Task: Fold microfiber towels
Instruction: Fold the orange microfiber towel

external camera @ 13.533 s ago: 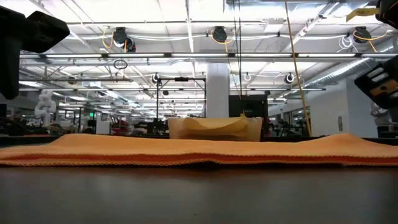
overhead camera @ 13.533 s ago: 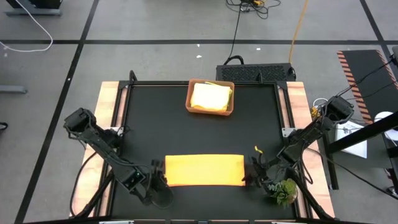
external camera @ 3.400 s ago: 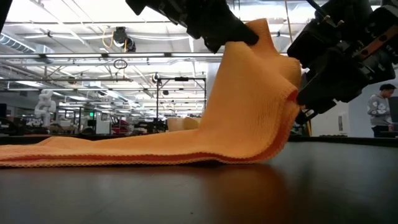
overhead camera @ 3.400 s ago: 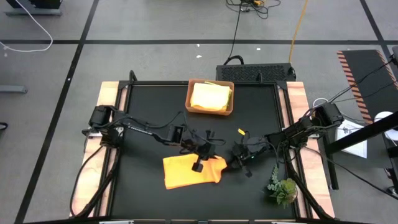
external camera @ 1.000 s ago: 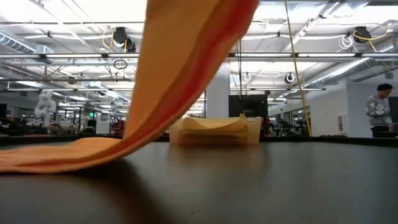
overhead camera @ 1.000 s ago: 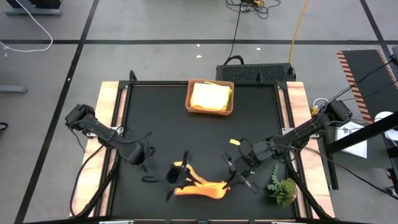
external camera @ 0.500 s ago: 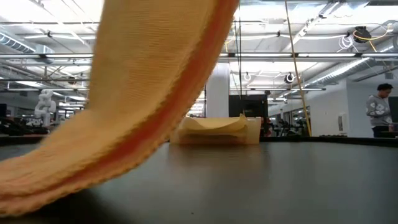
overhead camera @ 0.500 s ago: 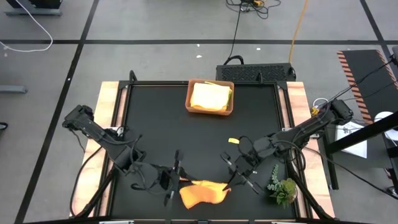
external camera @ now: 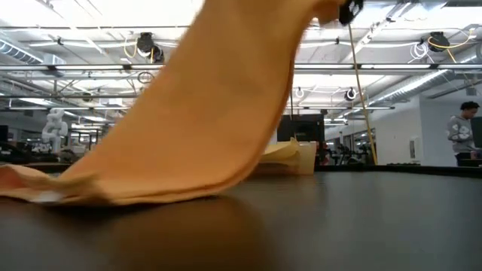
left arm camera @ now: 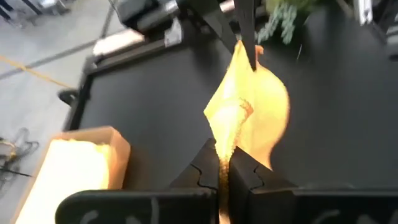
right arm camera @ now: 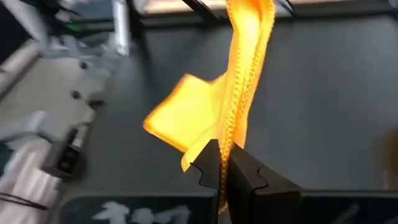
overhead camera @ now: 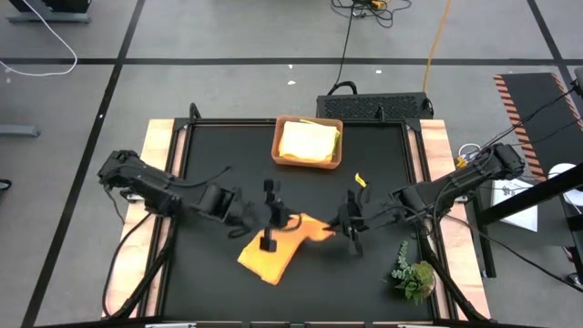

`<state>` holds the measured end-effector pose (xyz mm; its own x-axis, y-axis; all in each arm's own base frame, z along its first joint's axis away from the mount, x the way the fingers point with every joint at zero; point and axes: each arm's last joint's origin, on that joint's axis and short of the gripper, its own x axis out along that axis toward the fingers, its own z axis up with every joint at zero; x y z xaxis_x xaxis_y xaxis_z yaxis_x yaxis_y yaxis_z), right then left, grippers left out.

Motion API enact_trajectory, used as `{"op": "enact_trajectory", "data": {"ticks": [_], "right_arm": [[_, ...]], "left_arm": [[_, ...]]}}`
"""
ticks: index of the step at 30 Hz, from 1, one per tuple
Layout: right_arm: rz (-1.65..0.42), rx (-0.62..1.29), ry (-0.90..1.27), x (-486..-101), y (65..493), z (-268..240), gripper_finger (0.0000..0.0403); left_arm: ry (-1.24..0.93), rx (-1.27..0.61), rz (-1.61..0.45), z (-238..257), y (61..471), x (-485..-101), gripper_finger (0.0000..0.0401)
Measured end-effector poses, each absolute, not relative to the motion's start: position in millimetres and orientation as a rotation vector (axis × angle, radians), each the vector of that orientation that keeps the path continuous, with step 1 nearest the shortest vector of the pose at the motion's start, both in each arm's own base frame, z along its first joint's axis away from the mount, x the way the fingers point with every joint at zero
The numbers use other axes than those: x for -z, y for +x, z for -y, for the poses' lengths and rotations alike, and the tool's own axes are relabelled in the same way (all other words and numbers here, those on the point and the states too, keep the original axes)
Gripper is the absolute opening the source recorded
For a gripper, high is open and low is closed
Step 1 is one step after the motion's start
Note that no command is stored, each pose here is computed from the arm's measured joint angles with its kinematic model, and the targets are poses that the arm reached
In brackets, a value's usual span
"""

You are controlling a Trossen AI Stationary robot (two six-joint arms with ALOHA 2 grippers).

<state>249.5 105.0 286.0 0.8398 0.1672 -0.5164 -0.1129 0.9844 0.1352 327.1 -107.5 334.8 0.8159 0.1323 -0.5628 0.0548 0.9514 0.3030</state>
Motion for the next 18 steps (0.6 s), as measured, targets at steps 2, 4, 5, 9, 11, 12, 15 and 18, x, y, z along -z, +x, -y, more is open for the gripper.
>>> {"op": "enact_trajectory", "data": {"ticks": [2, 4, 5, 9, 11, 12, 15, 18], "right_arm": [[-0.602, -0.094, 0.113, -276, 250, -98, 0.0], [-0.637, -0.054, 0.129, -264, 250, -91, 0.0], [-0.654, -0.033, 0.135, -259, 249, -87, 0.0], [-0.693, 0.07, 0.157, -239, 248, -68, 0.0], [-0.702, 0.122, 0.169, -233, 249, -58, 0.0], [-0.698, 0.147, 0.173, -231, 249, -54, 0.0], [-0.645, 0.144, 0.185, -229, 253, -46, 0.0], [-0.561, 0.017, 0.199, -231, 260, -50, 0.0]], "left_arm": [[0.301, -0.022, -0.64, 92, 333, -323, 0.0005], [0.288, -0.012, -0.652, 74, 338, -311, 0.0009], [0.282, -0.009, -0.656, 66, 340, -304, 0.0011], [0.26, -0.013, -0.683, 34, 343, -278, 0.0005], [0.242, -0.02, -0.699, 20, 342, -269, 0.0005], [0.239, -0.025, -0.704, 15, 342, -266, 0.0006], [0.241, -0.024, -0.726, 3, 340, -261, 0.0006], [0.244, 0.005, -0.735, 1, 340, -260, 0.0004]]}}
